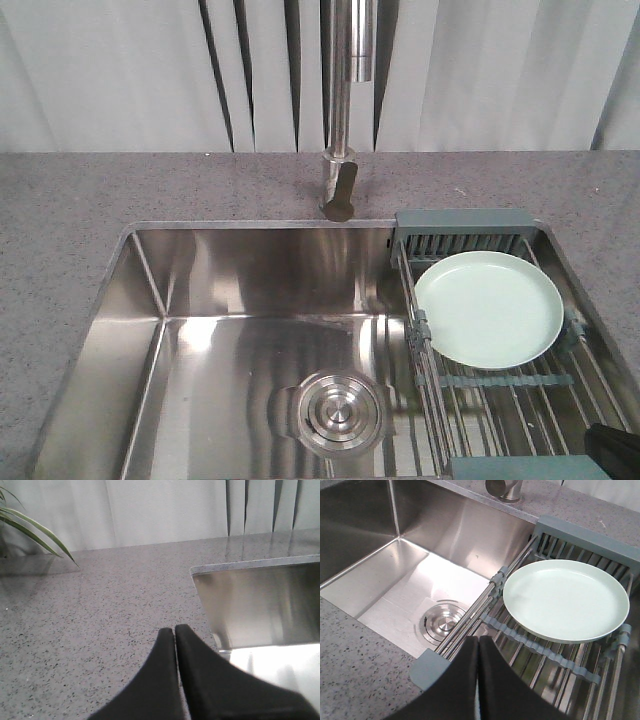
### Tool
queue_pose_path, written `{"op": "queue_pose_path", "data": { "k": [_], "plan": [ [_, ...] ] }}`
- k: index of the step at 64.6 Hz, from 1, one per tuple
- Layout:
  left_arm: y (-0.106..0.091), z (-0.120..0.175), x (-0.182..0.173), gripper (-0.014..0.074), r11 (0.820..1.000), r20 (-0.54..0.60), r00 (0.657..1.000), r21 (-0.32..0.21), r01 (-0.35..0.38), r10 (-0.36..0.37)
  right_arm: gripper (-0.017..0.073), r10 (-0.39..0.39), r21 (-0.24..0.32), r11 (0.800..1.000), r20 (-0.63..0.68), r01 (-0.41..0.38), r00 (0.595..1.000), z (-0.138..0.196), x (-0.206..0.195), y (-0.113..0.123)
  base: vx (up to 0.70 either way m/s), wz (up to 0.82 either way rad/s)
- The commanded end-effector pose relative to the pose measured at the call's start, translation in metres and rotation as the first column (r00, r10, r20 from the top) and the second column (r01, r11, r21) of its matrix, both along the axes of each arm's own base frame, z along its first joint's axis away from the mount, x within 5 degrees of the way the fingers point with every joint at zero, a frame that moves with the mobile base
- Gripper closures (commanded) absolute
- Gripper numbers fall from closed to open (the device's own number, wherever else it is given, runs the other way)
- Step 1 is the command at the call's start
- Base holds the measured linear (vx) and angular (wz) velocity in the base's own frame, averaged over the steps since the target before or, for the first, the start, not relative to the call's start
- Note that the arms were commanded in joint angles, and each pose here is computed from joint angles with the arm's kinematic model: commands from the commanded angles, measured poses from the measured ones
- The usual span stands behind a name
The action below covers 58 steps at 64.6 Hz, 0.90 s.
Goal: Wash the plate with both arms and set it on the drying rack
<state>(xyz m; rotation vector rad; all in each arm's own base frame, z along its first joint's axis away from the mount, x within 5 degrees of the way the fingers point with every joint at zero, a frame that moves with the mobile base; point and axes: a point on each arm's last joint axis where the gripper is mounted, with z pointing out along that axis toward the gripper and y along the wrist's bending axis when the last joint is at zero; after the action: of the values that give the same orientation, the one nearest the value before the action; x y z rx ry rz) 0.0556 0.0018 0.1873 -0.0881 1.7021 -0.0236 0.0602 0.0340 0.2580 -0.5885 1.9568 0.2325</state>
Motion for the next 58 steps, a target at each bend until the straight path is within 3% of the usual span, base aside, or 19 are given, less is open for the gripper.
{"op": "queue_pose_path", "data": {
  "k": [1, 21, 41, 49, 58],
  "plan": [
    [0.0, 0.014, -0.001, 0.06, 1.0, 0.105, 0.994, -0.008, -0.004, 0.005, 0.0564, -0.018, 0.039, 0.999, 0.069, 0.015, 0.997, 0.013, 0.003, 0.0, 0.0, 0.0],
    [0.0, 0.014, -0.001, 0.06, 1.0, 0.105, 0.994, -0.008, -0.004, 0.005, 0.0564, -0.018, 0.041, 0.999, 0.075, 0.015, 0.997, 0.014, 0.002, 0.0, 0.0, 0.0],
    [0.0, 0.014, -0.001, 0.06, 1.0, 0.105, 0.994, -0.008, -0.004, 0.005, 0.0564, -0.046, -0.127, 0.988, 0.287, 0.086, 0.957, 0.012, -0.014, -0.017, 0.0, 0.0],
    [0.0, 0.014, -0.001, 0.06, 1.0, 0.105, 0.994, -0.008, -0.004, 0.005, 0.0564, -0.08, -0.089, 0.989, 0.34, 0.117, 0.937, -0.008, -0.015, -0.019, 0.0, 0.0],
    [0.0, 0.014, -0.001, 0.06, 1.0, 0.105, 0.994, -0.008, -0.004, 0.005, 0.0564, -0.159, 0.011, 0.986, 0.38, 0.167, 0.911, -0.033, -0.014, -0.021, 0.0, 0.0]
  ]
}}
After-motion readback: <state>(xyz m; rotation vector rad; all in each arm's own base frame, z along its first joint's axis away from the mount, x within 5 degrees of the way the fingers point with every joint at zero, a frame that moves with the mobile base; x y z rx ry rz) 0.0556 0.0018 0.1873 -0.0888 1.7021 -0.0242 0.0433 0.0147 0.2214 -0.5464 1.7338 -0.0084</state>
